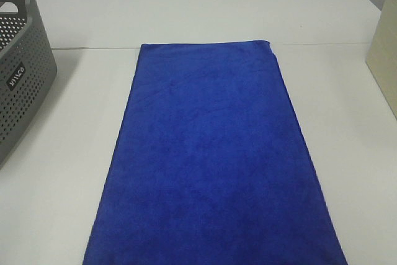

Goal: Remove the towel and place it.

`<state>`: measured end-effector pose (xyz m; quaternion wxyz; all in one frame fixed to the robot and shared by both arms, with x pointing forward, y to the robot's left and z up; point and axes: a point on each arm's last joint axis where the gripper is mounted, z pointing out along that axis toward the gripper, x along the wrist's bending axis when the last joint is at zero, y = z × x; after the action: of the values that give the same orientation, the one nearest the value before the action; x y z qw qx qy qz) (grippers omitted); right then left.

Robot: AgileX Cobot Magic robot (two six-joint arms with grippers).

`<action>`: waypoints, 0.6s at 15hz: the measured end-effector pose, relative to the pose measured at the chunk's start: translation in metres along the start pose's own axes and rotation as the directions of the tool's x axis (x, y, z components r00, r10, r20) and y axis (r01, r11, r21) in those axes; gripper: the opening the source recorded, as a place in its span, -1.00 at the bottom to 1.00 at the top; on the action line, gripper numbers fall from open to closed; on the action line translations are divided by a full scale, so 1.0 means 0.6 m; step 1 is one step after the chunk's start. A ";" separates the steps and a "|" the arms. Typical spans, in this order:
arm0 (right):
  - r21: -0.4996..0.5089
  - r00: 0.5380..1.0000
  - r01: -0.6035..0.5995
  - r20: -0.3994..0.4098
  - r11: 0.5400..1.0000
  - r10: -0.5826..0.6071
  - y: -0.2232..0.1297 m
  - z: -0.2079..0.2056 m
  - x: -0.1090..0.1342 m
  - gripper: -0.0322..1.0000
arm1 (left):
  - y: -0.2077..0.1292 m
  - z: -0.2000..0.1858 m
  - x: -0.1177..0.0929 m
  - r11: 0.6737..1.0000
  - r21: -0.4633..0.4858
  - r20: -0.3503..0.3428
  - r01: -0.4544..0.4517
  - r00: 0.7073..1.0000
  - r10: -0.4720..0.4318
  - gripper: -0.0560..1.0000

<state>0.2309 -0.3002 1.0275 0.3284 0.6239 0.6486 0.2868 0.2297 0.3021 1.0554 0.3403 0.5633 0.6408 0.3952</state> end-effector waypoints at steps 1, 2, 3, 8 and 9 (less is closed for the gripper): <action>0.000 1.000 0.000 0.000 1.000 0.000 0.000 0.000 0.000 0.21 | 0.000 0.000 0.000 1.000 0.000 0.018 -0.011 1.000 0.011 0.35; 0.000 1.000 0.000 0.000 1.000 0.000 0.000 0.000 0.000 0.21 | 0.000 0.000 0.000 1.000 -0.001 0.029 -0.017 0.999 0.017 0.35; 0.000 1.000 -0.001 -0.002 1.000 0.001 0.000 0.000 0.000 0.21 | 0.000 0.000 0.000 1.000 -0.001 0.037 -0.016 0.999 0.016 0.35; -0.002 1.000 -0.011 -0.029 1.000 0.011 0.000 0.000 0.004 0.21 | 0.000 0.000 -0.006 1.000 0.001 0.073 0.002 0.997 -0.002 0.35; -0.002 1.000 -0.011 -0.029 1.000 0.011 0.000 0.000 0.004 0.21 | 0.000 0.000 -0.006 1.000 0.001 0.073 0.002 0.997 -0.002 0.35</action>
<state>0.2309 -0.2976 1.0275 0.3180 0.6229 0.6496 0.2982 0.2301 0.2987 1.0554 0.3636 0.5768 0.6288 0.3739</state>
